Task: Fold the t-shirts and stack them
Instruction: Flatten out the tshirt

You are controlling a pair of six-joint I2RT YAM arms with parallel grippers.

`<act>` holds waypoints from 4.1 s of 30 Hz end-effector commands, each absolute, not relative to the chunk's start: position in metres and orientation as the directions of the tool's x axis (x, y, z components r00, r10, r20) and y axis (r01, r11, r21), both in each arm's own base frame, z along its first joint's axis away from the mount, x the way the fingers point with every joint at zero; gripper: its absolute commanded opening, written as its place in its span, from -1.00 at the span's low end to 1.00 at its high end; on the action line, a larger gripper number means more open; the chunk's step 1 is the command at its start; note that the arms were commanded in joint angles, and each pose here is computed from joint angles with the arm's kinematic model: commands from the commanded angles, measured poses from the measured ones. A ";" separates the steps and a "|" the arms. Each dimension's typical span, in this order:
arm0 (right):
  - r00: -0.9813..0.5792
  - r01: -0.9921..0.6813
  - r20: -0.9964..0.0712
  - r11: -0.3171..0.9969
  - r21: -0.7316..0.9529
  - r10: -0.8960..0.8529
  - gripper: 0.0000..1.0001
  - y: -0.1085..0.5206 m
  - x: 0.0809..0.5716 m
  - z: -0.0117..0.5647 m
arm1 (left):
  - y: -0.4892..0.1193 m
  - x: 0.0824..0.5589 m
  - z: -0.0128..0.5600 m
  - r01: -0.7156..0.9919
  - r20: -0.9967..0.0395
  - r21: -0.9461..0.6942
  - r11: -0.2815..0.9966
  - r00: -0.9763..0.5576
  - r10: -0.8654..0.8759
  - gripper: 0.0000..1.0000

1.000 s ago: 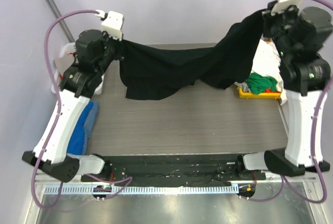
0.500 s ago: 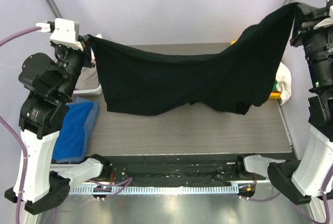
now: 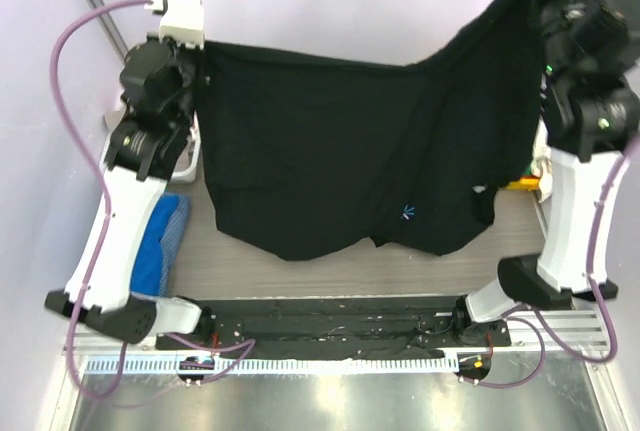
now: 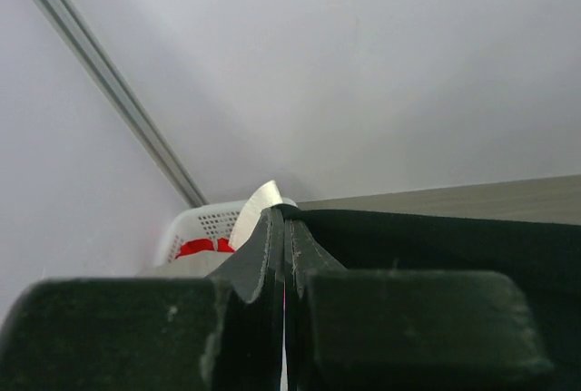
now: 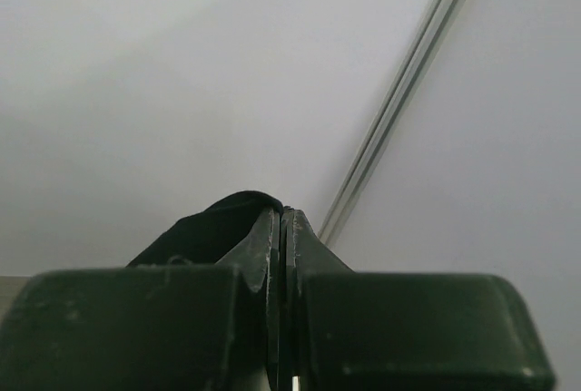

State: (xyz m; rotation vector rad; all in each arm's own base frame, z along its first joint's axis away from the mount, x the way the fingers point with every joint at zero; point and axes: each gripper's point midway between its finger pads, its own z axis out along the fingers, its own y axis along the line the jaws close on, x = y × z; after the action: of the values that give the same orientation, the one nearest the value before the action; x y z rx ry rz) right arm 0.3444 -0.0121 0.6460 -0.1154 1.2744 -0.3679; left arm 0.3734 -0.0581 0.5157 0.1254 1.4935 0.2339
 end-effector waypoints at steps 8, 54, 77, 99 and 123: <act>0.346 0.341 -0.875 0.914 -0.220 -0.340 -0.98 -0.034 0.317 0.687 | -0.015 0.370 0.579 -0.231 -0.968 0.081 0.970 0.215 0.132 -1.00; 0.196 0.522 -0.886 0.809 -0.268 -0.420 -0.98 -0.061 0.381 0.662 | 0.019 0.432 0.549 -0.357 -0.978 0.134 0.924 0.105 0.182 -1.00; 0.229 0.565 -0.900 0.803 -0.187 -0.371 -0.98 -0.073 0.347 0.656 | 0.045 0.410 0.518 -0.367 -0.987 0.086 0.926 0.094 0.129 -1.00; -0.154 0.325 -0.914 0.854 -0.406 -0.376 -0.98 -0.054 0.363 0.451 | 0.032 0.400 0.351 -0.203 -0.948 0.271 0.941 -0.224 0.225 -1.00; 0.407 0.560 -0.846 0.826 -0.067 -0.345 -0.98 -0.073 0.365 0.696 | 0.033 0.448 0.585 -0.326 -0.957 0.011 0.945 0.271 0.105 -1.00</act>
State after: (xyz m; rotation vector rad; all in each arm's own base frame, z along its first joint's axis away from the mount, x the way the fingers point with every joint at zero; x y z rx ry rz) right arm 0.4469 -0.0497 0.6144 0.0814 1.2675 -0.5926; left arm 0.4990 0.0113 0.5117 -0.0922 1.4858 0.2879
